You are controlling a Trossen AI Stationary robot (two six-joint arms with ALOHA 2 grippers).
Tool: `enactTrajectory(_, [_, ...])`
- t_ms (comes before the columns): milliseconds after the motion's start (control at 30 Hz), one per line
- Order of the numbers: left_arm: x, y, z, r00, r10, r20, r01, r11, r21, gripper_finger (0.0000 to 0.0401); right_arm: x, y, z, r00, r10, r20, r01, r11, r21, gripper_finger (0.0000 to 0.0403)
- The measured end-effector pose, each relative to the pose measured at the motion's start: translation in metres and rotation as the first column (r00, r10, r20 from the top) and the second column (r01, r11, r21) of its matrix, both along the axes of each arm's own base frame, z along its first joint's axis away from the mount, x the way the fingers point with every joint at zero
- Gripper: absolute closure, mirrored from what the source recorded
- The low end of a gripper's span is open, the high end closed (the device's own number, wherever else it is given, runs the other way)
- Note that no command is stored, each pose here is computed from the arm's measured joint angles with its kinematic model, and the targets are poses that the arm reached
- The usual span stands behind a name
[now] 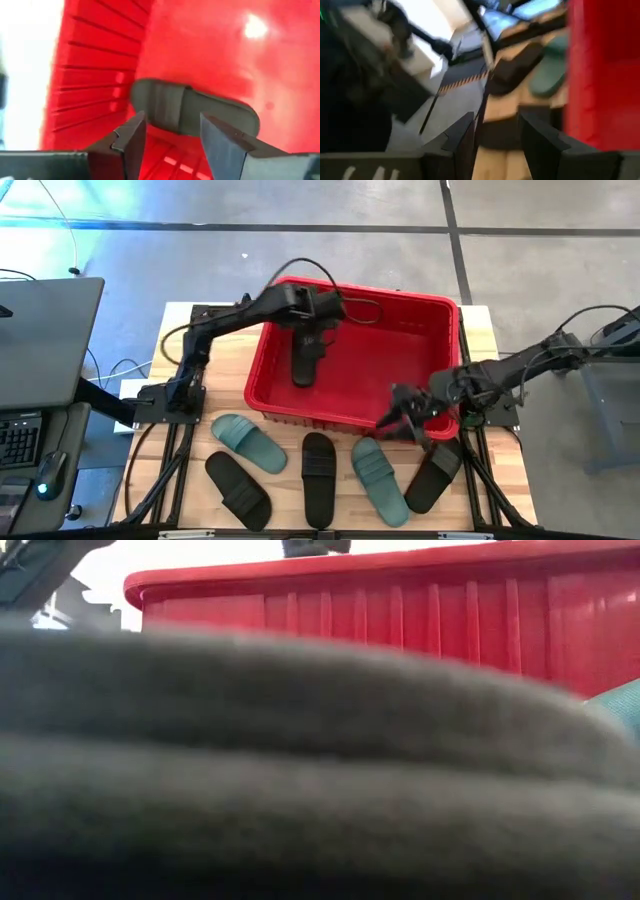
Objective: Pick and place slides into bin
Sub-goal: Put the black slide into the red bin
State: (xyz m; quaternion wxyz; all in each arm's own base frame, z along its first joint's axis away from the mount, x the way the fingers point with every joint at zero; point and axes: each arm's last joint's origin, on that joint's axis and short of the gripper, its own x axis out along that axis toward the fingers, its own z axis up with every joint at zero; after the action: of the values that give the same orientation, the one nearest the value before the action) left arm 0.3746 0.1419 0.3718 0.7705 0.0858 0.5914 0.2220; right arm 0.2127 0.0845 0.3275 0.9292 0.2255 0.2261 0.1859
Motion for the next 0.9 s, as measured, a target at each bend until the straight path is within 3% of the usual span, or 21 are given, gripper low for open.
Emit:
enactTrajectory(167, [-0.026, -0.024, 0.049, 0.984, -0.046, 0.173, 0.038, 0.998, 0.048, 0.0241, 0.008, 0.027, -0.015, 0.994, 0.082, -0.07, -0.082, 0.997, 0.009, 0.0261])
enactTrajectory(300, [-0.043, -0.047, 0.076, 0.954, -0.107, 0.281, 0.091, 0.993, 0.07, 0.0242, 0.016, 0.042, -0.029, 0.985, 0.088, -0.147, -0.081, 0.995, 0.052, 0.0261])
enactTrajectory(433, [-0.062, -0.073, 0.102, 0.911, -0.177, 0.374, 0.151, 0.984, 0.097, 0.0244, 0.021, 0.065, -0.035, 0.98, 0.158, -0.118, -0.149, 0.985, 0.084, 0.0261])
enactTrajectory(633, [-0.083, -0.116, 0.125, 0.836, -0.288, 0.467, 0.27, 0.957, 0.107, 0.0245, 0.016, 0.098, -0.041, 0.965, 0.24, -0.103, -0.221, 0.961, 0.168, 0.0262])
enactTrajectory(900, [-0.099, -0.178, 0.131, 0.758, -0.443, 0.48, 0.458, 0.884, 0.092, 0.0245, -0.004, 0.144, -0.064, 0.904, 0.278, -0.324, -0.152, 0.919, 0.365, 0.0278])
